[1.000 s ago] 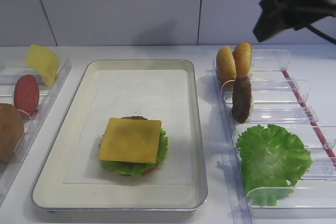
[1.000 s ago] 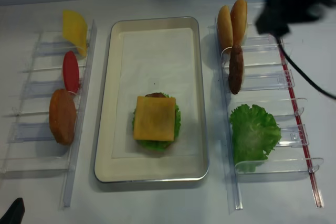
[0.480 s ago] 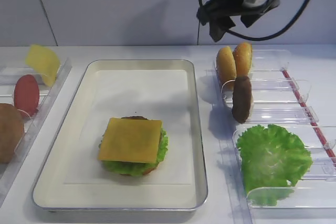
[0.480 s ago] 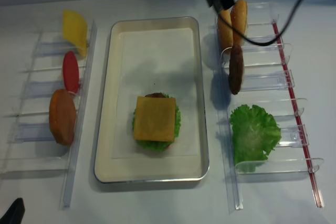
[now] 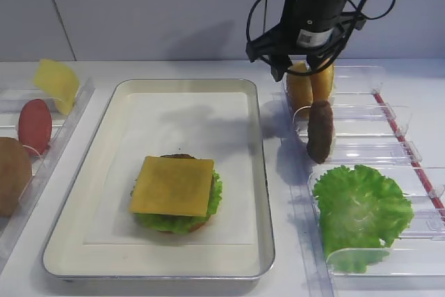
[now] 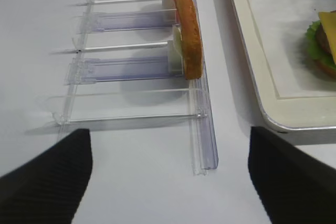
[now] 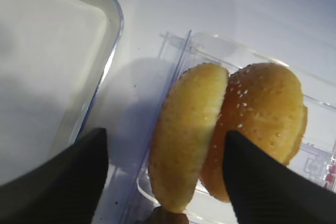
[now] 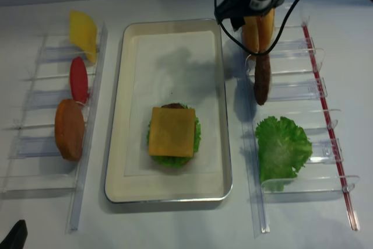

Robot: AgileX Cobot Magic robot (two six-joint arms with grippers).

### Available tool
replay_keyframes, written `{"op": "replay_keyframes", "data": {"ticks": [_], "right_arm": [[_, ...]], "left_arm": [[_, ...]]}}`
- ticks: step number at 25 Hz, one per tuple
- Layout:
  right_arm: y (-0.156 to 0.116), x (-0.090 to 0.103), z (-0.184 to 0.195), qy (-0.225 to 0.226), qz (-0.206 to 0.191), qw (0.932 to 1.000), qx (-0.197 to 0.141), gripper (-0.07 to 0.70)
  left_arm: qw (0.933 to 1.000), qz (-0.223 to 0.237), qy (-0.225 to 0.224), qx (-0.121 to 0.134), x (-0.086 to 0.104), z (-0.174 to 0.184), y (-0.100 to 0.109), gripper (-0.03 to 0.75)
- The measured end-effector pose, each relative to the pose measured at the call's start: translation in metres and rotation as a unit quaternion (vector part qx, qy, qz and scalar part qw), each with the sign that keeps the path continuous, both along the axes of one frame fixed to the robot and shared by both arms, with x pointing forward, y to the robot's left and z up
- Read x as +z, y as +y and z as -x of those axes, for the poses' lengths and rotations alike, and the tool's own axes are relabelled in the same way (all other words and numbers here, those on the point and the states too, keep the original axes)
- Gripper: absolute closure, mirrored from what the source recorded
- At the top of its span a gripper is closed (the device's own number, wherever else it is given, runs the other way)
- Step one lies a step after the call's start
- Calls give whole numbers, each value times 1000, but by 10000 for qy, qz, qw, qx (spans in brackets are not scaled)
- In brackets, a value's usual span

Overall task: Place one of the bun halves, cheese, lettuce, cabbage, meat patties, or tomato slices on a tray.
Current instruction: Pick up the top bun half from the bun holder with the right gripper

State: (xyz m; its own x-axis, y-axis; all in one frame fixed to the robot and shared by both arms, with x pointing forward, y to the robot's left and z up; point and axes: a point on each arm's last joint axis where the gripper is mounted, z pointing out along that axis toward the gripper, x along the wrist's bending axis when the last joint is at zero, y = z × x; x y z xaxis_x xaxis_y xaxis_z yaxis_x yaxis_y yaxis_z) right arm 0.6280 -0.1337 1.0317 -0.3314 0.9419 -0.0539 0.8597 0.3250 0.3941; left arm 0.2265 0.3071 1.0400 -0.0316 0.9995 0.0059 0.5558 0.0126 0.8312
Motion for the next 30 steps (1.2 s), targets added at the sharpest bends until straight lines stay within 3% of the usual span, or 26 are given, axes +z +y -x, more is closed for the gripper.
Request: {"op": "replay_keyframes", "data": {"ticks": [10, 17, 23, 27, 30], "right_arm": [[2, -16, -8, -1, 27, 9998, -187, 209], [2, -16, -9, -42, 29, 9998, -203, 363], [1, -16, -10, -71, 47, 9997, -208, 372], [2, -10, -11, -108, 33, 9997, -218, 372], [2, 7, -12, -319, -80, 9992, -223, 377]], "left_arm": [[10000, 0, 0, 0, 0, 0, 0, 133], [10000, 0, 0, 0, 0, 0, 0, 133], [10000, 0, 0, 0, 0, 0, 0, 133], [10000, 0, 0, 0, 0, 0, 0, 133], [10000, 0, 0, 0, 0, 0, 0, 133]]}}
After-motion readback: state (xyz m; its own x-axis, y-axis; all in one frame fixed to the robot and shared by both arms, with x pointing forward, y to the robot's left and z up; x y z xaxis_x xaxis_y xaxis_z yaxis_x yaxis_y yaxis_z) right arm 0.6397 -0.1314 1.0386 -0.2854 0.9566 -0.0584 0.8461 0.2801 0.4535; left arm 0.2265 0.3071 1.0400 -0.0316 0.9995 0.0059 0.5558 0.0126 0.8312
